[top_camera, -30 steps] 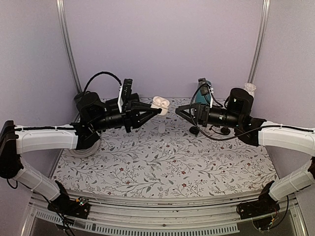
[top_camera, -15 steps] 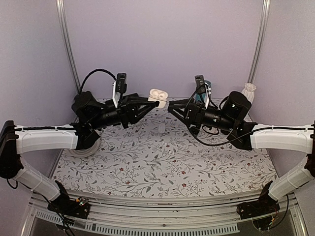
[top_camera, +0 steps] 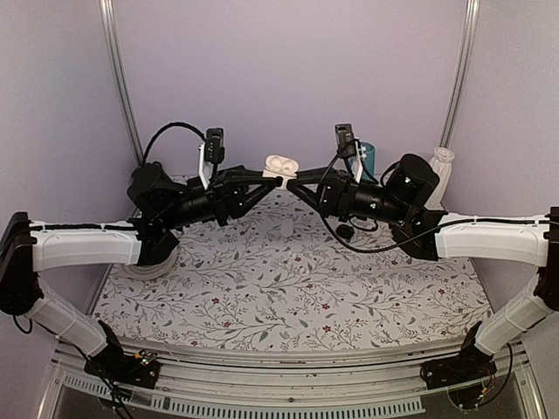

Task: Insert the wireless bluetooth earbuds into the charging case
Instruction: Pass from the left arm to the right

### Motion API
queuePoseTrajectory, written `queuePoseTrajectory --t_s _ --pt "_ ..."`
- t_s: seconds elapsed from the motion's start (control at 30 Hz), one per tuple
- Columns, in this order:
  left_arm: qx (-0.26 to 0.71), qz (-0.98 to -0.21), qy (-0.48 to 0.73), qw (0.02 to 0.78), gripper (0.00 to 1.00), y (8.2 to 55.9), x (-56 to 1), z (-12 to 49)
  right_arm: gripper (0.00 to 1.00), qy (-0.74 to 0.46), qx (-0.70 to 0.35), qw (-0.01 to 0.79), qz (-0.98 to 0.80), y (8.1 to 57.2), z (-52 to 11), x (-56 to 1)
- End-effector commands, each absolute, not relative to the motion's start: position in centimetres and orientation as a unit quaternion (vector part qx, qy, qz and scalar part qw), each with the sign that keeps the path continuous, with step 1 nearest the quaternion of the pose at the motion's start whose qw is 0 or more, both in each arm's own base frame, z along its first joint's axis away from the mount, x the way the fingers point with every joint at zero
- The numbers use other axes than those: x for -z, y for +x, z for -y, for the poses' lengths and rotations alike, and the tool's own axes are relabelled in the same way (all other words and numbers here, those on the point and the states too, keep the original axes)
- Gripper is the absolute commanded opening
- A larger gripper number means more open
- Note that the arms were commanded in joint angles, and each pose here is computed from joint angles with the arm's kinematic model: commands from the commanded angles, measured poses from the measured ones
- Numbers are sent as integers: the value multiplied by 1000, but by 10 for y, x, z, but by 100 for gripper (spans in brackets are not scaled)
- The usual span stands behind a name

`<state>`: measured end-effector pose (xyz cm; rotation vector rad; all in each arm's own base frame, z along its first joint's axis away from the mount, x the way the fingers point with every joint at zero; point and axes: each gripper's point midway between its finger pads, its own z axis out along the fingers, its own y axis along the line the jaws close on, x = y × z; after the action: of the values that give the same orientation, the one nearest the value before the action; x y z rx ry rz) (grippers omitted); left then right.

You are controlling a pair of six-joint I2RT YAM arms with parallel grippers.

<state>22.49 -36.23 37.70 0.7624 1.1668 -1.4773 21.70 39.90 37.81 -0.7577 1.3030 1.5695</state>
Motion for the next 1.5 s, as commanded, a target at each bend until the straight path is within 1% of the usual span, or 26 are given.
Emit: queuePoseTrajectory --t_s 0.0,0.07,0.6,0.63,0.7,0.83,0.87,0.93,0.97,1.0,1.1,1.2,1.27,1.47 --pt "629 -464 325 533 0 221 -392 365 43 -317 -653 463 -509 210 -404 -392" --pt "630 -461 325 534 0 220 -394 364 39 -317 -655 458 -510 209 -405 -391" --pt "633 -462 328 527 0 218 -392 368 22 -323 -658 454 -507 206 -405 -396" --pt "633 -462 330 526 0 217 -392 368 21 -323 -658 455 -506 206 -404 -397" --pt "633 -464 333 523 0 217 -390 370 15 -322 -658 457 -505 205 -403 -398" --pt "631 -471 339 514 0 217 -388 373 8 -322 -654 460 -507 206 -402 -398" --pt "630 -474 341 512 3 217 -387 373 6 -322 -652 461 -508 206 -402 -398" --pt "626 -480 343 511 19 218 -386 374 4 -322 -647 465 -512 207 -401 -397" --pt "623 -482 345 510 29 218 -385 374 4 -323 -644 466 -514 207 -401 -397" --pt "620 -485 347 511 35 218 -384 374 4 -324 -641 468 -515 208 -401 -396" --pt "608 -491 357 511 45 217 -382 373 4 -327 -630 475 -521 208 -399 -396" --pt "594 -497 376 508 51 215 -381 372 4 -335 -618 479 -526 208 -398 -396" --pt "588 -503 388 501 53 214 -380 372 4 -341 -610 484 -526 208 -397 -397" --pt "580 -506 404 495 51 212 -379 367 4 -361 -597 485 -527 205 -397 -398"
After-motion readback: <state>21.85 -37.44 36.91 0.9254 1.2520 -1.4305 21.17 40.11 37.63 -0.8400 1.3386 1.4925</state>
